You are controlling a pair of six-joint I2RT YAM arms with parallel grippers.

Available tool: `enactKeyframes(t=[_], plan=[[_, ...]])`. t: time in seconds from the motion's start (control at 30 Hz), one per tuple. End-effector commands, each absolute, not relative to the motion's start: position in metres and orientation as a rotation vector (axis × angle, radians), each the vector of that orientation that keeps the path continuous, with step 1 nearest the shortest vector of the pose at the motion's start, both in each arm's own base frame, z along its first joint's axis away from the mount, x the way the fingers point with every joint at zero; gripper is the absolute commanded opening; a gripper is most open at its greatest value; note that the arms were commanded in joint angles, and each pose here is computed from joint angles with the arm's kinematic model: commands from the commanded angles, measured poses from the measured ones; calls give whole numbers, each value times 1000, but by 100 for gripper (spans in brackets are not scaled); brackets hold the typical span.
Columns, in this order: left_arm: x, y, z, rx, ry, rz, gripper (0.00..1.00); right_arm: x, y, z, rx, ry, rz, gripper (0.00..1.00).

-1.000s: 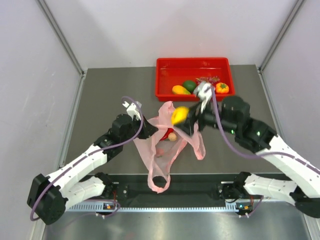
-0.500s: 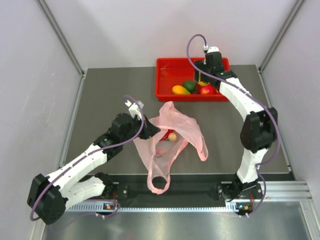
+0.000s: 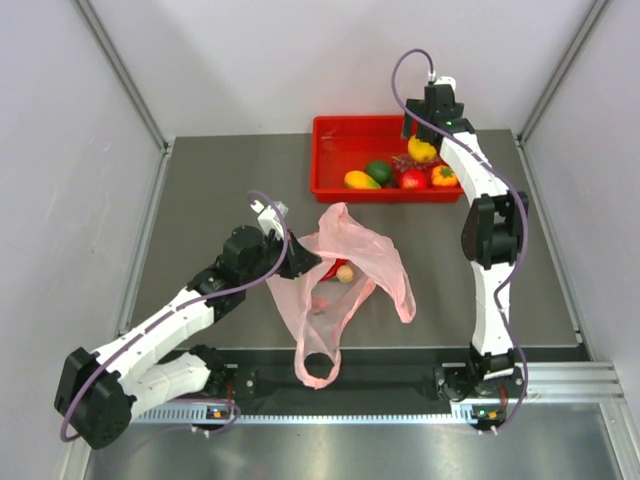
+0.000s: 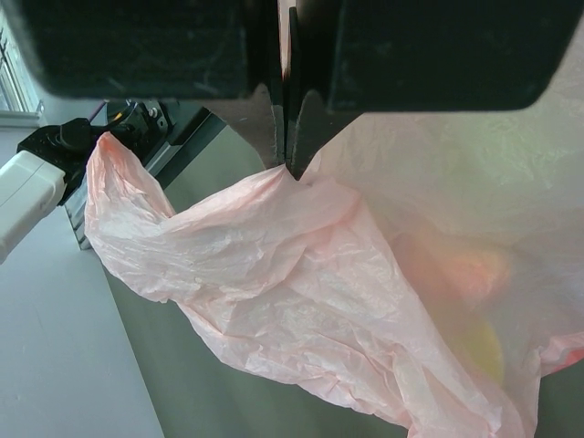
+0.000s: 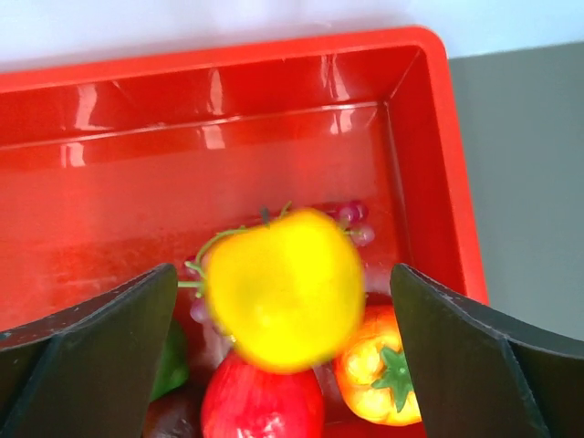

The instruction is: Untie the knot of the plastic bag and take out the fruit

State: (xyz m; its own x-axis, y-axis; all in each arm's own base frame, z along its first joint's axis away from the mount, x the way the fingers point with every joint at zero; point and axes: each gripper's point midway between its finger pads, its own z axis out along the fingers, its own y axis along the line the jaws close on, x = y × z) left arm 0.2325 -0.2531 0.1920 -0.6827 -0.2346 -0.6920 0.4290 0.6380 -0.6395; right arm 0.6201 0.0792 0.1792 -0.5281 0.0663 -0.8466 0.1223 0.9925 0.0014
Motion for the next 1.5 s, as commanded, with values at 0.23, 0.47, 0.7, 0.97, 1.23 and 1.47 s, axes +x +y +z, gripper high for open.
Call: enactKeyframes(t=[0.23, 0.47, 0.7, 0.97, 1.23, 1.47], plan=[[242, -262, 220, 177, 1959, -1107, 0, 537, 95, 322, -13, 1899, 125, 100], [247, -260, 224, 162, 1943, -1088, 0, 378, 158, 351, -324, 1811, 423, 90], [250, -262, 229, 153, 1938, -1087, 0, 244, 232, 324, -655, 1810, 665, 27], [254, -261, 231, 119, 1930, -1085, 0, 166, 298, 254, -936, 1838, 797, 0], [256, -264, 227, 114, 1946, -1089, 0, 189, 324, 169, -889, 2002, 606, 17], [258, -266, 223, 109, 1949, -1099, 0, 228, 331, 122, -807, 2040, 415, 37]])
